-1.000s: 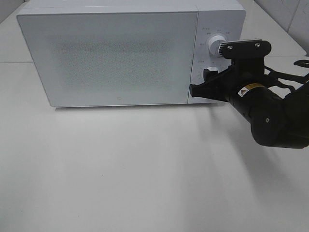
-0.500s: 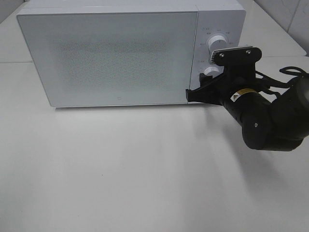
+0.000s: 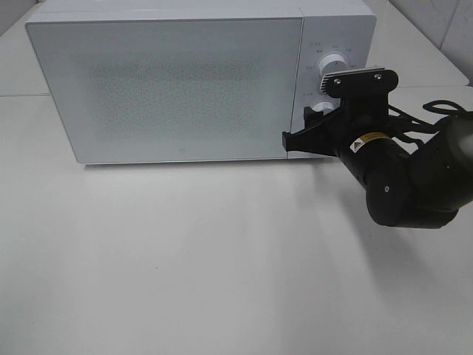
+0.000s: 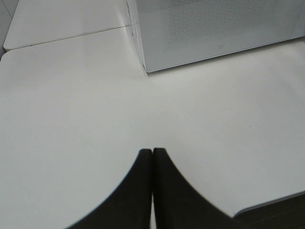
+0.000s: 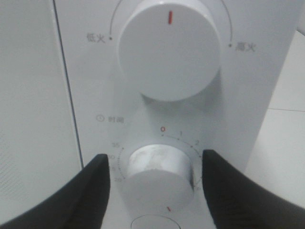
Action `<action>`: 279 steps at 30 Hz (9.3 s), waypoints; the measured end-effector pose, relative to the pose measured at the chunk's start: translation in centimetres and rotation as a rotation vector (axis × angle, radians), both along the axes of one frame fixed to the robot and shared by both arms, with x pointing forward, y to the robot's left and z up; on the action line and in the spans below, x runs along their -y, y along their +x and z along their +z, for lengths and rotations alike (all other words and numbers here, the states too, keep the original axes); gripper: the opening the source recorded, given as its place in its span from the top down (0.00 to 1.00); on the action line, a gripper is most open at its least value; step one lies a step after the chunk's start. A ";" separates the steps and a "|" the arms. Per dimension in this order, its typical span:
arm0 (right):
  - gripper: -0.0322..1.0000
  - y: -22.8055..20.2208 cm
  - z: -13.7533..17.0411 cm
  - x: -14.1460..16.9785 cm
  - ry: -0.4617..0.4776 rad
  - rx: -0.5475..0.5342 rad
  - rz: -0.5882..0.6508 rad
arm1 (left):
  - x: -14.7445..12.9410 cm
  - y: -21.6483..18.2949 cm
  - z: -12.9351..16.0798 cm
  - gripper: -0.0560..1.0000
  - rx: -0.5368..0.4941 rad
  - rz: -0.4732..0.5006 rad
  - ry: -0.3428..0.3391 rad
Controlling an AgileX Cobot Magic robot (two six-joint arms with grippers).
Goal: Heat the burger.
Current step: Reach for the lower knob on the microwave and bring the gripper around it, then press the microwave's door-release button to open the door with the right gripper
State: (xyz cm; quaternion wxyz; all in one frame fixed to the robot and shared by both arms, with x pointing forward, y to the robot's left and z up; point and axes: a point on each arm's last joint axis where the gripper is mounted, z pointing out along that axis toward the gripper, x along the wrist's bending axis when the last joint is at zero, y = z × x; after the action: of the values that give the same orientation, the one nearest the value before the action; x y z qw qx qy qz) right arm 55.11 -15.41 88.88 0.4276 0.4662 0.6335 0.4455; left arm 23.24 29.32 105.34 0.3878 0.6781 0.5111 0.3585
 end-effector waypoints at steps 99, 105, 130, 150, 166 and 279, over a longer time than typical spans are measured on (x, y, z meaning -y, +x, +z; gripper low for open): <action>0.33 -3.7 0.4 -1.3 0.276 -0.236 0.218 | 0.0 0.0 0.0 0.94 0.000 0.001 0.001; 0.33 -4.3 1.2 -1.6 0.032 -0.400 0.308 | 0.0 0.0 0.0 0.94 0.000 0.001 0.001; 0.33 -0.9 8.5 5.7 -0.136 -1.039 -0.088 | 0.0 0.0 0.0 0.94 0.000 0.001 0.001; 0.33 -14.1 13.2 11.2 -0.105 -1.086 -0.209 | 0.0 0.0 0.0 0.94 0.000 0.001 0.001; 0.33 -23.8 14.7 13.7 -0.056 -0.918 -0.200 | 0.0 0.0 0.0 0.94 0.000 0.001 0.001; 0.97 -4.5 6.0 7.2 0.085 -0.218 0.105 | 0.0 0.0 0.0 0.94 0.000 -0.001 -0.001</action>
State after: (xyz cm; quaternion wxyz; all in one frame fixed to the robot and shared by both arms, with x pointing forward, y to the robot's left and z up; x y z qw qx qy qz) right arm 50.65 -22.56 94.84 0.3121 0.4956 0.6804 0.4405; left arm 23.23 29.32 105.34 0.3882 0.6781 0.5110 0.3582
